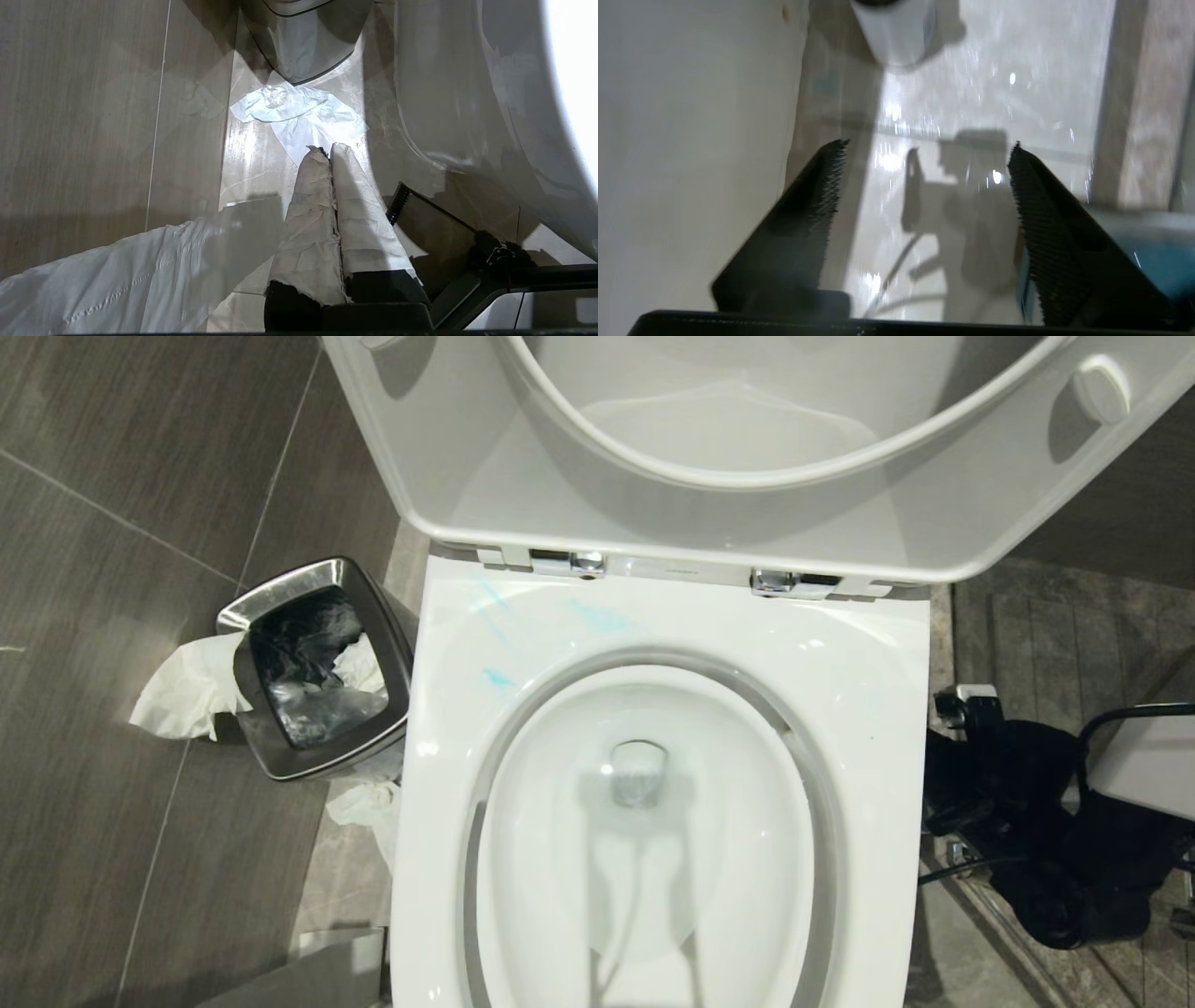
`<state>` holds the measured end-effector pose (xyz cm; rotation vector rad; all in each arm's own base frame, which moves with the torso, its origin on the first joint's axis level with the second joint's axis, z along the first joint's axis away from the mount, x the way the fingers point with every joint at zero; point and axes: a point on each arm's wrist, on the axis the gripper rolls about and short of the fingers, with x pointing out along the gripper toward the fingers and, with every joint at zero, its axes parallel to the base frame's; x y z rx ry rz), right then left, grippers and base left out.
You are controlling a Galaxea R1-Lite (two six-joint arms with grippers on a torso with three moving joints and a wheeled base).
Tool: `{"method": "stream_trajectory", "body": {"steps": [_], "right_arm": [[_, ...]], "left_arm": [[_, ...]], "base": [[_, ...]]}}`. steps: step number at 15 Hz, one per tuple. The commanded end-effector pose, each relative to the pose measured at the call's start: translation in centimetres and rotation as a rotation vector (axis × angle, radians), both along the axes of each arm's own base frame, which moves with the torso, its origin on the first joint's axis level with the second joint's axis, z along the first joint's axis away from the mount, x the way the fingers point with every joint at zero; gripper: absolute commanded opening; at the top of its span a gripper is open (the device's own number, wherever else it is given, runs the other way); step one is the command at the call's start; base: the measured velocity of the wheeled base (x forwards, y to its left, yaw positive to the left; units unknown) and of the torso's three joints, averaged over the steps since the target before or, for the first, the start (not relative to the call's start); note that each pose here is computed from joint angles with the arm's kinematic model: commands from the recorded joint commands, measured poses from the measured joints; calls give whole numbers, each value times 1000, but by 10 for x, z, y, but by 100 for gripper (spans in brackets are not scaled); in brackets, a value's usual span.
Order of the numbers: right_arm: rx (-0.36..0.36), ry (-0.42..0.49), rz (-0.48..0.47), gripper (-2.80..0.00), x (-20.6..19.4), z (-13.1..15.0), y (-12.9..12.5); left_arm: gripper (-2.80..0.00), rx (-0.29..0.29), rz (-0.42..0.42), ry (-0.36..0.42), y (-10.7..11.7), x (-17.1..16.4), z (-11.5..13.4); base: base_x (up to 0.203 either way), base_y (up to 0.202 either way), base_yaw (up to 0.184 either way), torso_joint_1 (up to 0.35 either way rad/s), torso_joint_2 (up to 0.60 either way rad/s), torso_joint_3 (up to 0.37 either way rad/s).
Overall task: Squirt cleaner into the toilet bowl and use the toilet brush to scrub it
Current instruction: Pour in the cleaning agent
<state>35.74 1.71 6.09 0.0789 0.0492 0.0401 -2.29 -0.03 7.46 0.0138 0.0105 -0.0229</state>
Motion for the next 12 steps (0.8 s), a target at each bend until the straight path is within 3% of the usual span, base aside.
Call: {"method": "stream_trajectory", "body": {"steps": [1, 7, 12], "right_arm": [[-13, -46, 6, 0, 22, -5, 3], [-48, -173, 40, 0, 62, -1, 17], [-137, -262, 94, 0, 88, -1, 21]], "left_arm": [[-280, 0, 0, 2, 0, 0, 0], [-280, 0, 0, 2, 0, 0, 0], [-280, 0, 0, 2, 0, 0, 0]], "base": [[0, 0, 0, 0, 0, 0], [0, 0, 0, 0, 0, 0], [0, 0, 0, 0, 0, 0]]}}
